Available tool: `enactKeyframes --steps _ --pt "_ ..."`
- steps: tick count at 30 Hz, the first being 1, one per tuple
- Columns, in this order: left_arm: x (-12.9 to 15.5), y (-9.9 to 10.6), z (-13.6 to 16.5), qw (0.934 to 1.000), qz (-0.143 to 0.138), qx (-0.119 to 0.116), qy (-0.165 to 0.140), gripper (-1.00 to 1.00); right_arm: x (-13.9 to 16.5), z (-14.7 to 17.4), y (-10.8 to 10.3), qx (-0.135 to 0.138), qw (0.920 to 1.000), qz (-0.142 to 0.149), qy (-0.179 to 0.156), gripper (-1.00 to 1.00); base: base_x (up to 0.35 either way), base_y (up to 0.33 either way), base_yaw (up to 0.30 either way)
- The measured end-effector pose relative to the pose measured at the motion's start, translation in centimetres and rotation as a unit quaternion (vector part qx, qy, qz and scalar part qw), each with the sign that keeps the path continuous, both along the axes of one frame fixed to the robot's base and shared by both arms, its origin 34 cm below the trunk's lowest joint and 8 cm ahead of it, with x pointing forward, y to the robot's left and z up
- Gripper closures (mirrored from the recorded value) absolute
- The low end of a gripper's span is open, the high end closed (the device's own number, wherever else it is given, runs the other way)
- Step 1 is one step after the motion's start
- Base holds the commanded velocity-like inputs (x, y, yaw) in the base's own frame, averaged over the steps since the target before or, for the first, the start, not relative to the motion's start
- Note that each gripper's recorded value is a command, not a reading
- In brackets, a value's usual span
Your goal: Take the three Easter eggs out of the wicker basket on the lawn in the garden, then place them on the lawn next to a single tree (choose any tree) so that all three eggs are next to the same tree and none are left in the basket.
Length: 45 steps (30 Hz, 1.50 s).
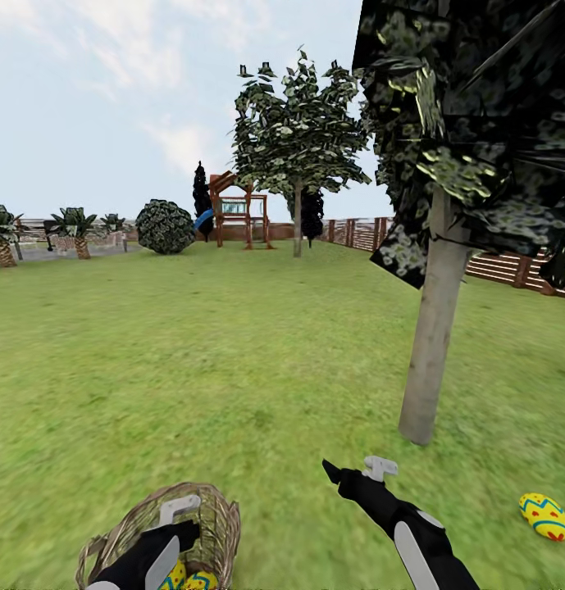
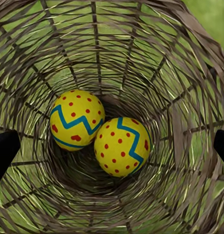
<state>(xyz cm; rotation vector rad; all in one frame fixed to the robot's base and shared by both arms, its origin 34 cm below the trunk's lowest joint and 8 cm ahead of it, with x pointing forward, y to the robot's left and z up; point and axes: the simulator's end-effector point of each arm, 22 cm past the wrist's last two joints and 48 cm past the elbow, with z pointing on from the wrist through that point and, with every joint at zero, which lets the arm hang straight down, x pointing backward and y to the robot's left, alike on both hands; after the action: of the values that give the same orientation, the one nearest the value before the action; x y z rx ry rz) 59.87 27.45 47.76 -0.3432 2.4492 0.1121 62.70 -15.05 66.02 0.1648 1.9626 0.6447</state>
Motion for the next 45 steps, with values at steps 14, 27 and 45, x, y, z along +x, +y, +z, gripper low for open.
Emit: enactKeyframes --steps 14,27,45 --pt "-0.6 0.0 -3.0 1.0000 0.001 -0.001 0.000 -1.00 -0.6 -3.0 0.0 0.000 1.0000 0.000 0.000 -1.00 0.000 0.000 0.000" --pt "-1.2 -0.1 -5.8 1.0000 0.001 -0.002 -0.001 -1.00 -1.2 -5.8 0.0 0.000 1.0000 0.001 0.000 -1.00 0.000 0.000 0.000" --pt "-2.0 -0.1 -9.3 1.0000 0.002 -0.002 -0.002 -1.00 -2.0 -9.3 0.1 0.000 1.0000 0.001 0.000 -1.00 0.000 0.000 0.000"
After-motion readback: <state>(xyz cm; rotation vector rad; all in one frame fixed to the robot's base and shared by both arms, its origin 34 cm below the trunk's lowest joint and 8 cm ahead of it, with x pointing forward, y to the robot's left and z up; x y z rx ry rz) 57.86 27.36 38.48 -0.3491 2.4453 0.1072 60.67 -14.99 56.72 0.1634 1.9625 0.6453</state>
